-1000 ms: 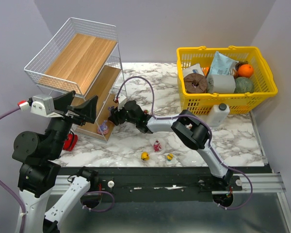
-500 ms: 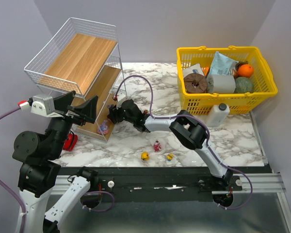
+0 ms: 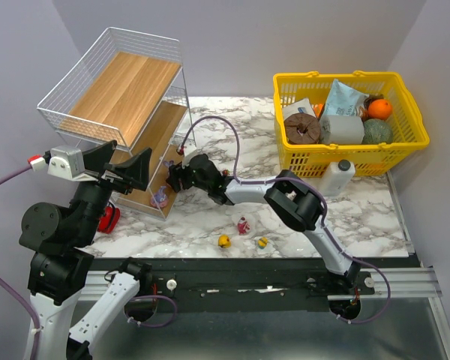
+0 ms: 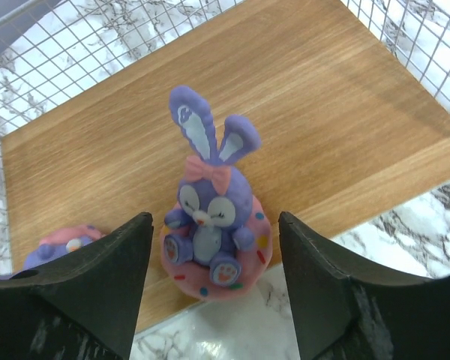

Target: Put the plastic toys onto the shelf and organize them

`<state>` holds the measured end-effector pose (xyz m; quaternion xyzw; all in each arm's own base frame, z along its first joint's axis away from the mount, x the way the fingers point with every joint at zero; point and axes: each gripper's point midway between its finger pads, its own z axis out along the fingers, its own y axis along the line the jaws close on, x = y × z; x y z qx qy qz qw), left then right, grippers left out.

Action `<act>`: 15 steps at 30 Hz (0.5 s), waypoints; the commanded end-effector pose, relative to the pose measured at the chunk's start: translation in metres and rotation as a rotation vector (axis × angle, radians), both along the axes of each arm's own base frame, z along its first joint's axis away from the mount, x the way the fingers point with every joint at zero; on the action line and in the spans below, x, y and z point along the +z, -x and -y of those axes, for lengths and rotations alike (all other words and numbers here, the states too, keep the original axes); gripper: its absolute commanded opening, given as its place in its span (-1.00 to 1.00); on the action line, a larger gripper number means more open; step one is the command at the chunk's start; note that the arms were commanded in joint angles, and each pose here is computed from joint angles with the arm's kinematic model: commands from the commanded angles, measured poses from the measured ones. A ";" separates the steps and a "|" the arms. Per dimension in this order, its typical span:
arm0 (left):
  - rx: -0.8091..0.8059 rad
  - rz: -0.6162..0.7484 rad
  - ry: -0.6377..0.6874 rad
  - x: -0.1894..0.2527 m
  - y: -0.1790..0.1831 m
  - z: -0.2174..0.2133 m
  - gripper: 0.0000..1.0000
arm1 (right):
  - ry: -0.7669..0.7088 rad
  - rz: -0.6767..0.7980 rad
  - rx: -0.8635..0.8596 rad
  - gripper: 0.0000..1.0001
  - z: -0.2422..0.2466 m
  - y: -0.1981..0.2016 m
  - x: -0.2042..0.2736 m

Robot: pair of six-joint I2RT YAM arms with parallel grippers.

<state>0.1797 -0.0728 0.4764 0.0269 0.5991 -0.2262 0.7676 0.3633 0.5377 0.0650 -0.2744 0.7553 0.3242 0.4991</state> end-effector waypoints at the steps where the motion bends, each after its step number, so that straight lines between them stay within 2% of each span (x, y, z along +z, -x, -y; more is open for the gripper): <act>1: 0.004 0.023 0.016 0.007 0.008 -0.004 0.98 | -0.088 0.007 -0.031 0.44 0.001 0.004 0.041; 7: 0.004 0.025 0.019 0.007 0.010 -0.005 0.98 | -0.069 -0.016 -0.025 0.29 -0.004 0.001 0.034; 15: 0.004 0.023 0.016 0.006 0.009 -0.004 0.98 | -0.048 -0.043 -0.026 0.27 -0.009 0.000 0.016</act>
